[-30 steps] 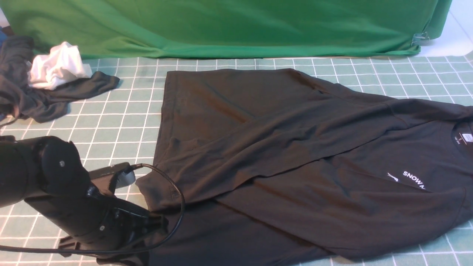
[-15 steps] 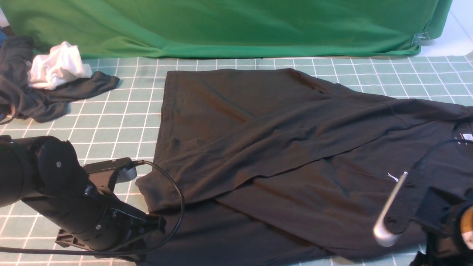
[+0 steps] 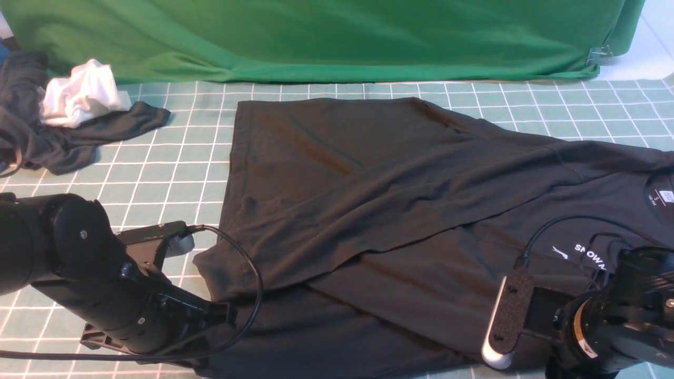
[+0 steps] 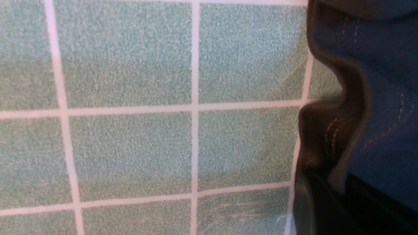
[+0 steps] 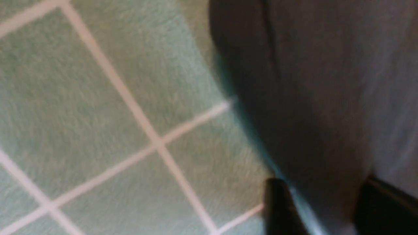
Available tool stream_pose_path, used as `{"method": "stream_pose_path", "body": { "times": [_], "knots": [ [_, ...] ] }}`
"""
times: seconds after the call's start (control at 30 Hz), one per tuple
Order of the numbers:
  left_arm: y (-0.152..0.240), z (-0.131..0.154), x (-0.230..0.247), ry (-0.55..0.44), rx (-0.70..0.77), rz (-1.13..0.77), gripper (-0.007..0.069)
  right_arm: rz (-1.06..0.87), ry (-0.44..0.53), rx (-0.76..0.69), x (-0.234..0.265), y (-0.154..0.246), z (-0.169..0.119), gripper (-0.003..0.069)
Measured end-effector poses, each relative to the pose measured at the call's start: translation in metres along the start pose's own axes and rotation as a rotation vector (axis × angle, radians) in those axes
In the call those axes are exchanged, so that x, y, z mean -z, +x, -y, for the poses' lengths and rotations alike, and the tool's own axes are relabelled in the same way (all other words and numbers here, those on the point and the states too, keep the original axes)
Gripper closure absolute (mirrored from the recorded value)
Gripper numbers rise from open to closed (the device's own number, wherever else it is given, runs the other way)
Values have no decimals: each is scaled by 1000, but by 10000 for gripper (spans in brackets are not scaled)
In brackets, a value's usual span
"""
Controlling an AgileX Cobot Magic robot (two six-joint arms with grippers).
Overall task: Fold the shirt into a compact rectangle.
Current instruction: 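Grasp the near edge of the shirt at its hem and shoulder corners, then fold the black garment in half by bringing its near edge over to the far edge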
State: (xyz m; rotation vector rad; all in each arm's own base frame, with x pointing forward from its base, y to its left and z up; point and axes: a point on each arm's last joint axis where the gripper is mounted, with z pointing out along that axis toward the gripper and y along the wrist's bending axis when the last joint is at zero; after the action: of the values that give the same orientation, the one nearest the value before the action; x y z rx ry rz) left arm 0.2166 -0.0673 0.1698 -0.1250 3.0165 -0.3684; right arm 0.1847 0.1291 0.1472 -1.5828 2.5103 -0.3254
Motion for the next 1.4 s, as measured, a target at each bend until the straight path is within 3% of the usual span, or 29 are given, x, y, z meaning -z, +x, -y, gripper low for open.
{"method": "stream_pose_path", "body": {
  "times": [0.1, 0.23, 0.47, 0.7, 1.1, 1.4],
  "knots": [
    [0, 0, 0, -1, 2, 2, 614, -15, 5, 5, 0, -4, 3, 553],
    [0, 0, 0, -2, 2, 3, 614, -10, 18, -9, 6, -11, 9, 624],
    [6, 1, 15, -2, -18, 21, 614, -90, -46, -93, 18, -3, 5, 633],
    [35, -8, 11, -21, -20, -82, 614, -96, -146, -198, 31, 31, -21, 634],
    [27, -3, 22, -19, -39, -95, 614, -25, -125, -257, 45, 37, -20, 634],
    [-4, 11, 51, -6, -72, 38, 614, 47, -87, -390, 55, 30, 9, 634]
  ]
}}
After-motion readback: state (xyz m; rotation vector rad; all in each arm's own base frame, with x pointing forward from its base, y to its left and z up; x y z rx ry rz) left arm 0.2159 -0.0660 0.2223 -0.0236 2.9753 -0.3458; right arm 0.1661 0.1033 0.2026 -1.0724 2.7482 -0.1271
